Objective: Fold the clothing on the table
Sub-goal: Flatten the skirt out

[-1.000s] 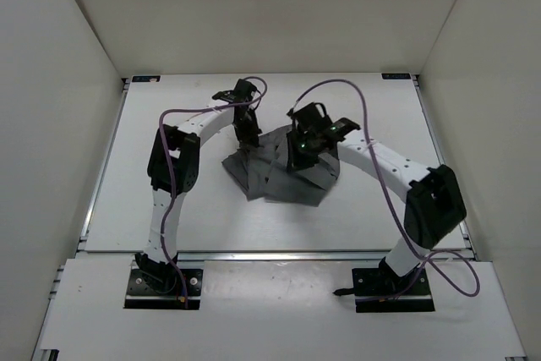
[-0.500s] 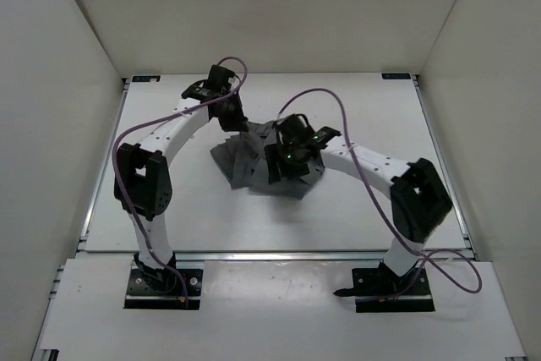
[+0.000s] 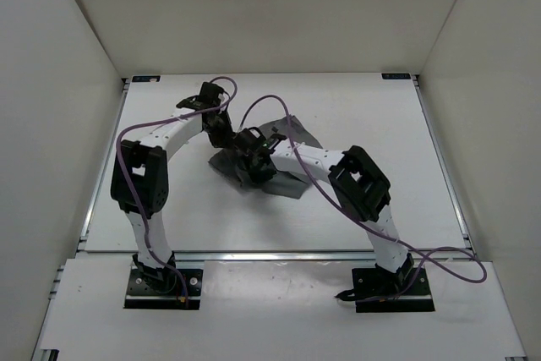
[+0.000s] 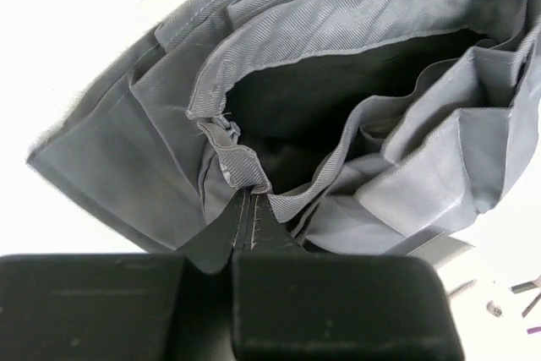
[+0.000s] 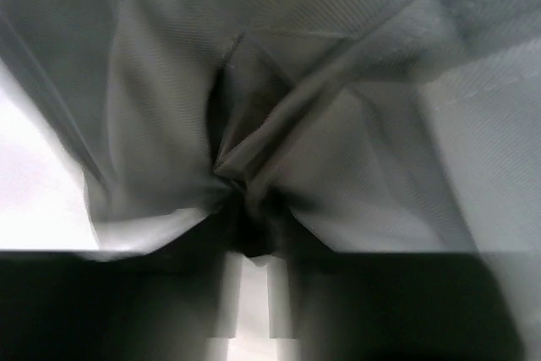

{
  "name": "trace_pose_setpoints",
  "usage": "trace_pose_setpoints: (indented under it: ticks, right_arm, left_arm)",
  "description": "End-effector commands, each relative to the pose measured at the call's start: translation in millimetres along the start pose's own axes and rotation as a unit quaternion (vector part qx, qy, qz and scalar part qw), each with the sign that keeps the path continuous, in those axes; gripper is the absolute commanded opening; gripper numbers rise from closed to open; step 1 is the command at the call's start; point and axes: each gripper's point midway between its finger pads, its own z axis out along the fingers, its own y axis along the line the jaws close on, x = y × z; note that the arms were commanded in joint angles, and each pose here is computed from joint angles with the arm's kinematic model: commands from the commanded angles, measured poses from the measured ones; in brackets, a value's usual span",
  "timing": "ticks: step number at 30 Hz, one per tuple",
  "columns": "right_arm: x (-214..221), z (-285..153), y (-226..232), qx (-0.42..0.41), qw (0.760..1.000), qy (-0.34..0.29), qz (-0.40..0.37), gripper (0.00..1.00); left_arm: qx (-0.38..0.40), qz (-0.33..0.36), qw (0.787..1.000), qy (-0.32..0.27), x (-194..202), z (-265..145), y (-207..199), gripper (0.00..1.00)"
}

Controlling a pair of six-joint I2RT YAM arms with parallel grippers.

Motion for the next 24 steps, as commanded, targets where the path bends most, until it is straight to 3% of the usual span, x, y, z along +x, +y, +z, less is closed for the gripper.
trace_pose_setpoints:
  ticks: [1,5,8,10,11,14,19,24]
  right_arm:
    - [-10.7,-0.8,-18.7,0.055,0.998,-0.007,0.001,0.03]
    - [-57.7,-46.2,-48.1,0.062,0.996,-0.066,0.018,0.0]
    - [-141.2,-141.6,-76.1,-0.001,0.983,-0.177,0.054,0.0]
    - [-165.9,-188.0,-104.3,-0.043,0.974,-0.209,0.08,0.0]
    - [-167.0,-212.3,-104.3,-0.072,0.97,-0.215,0.086,0.0]
    - [-140.6,-232.1,-139.7,-0.077,0.97,-0.199,0.114,0.0]
    - [-65.1,-225.2,-156.3,-0.171,0.954,-0.196,0.147,0.0]
    - [-44.1,-234.1,-157.4,-0.156,0.954,-0.204,0.156,0.0]
  left_arm:
    - [0.033,0.012,0.999,-0.021,-9.8,-20.6,-13.0,0.0]
    - [0.054,-0.004,0.996,-0.066,-54.5,-41.6,-24.2,0.0]
    - [0.088,0.014,0.985,-0.15,-123.4,-110.6,-68.6,0.0]
    - [0.108,0.01,0.978,-0.179,-143.1,-144.5,-73.9,0.0]
    - [0.127,0.02,0.973,-0.194,-142.9,-165.1,-80.8,0.0]
    - [0.131,0.013,0.97,-0.203,-125.9,-189.4,-63.3,0.0]
    - [0.123,0.035,0.972,-0.197,-77.5,-185.0,-32.3,0.0]
    - [0.116,0.036,0.977,-0.174,-52.5,-168.7,-17.5,0.0]
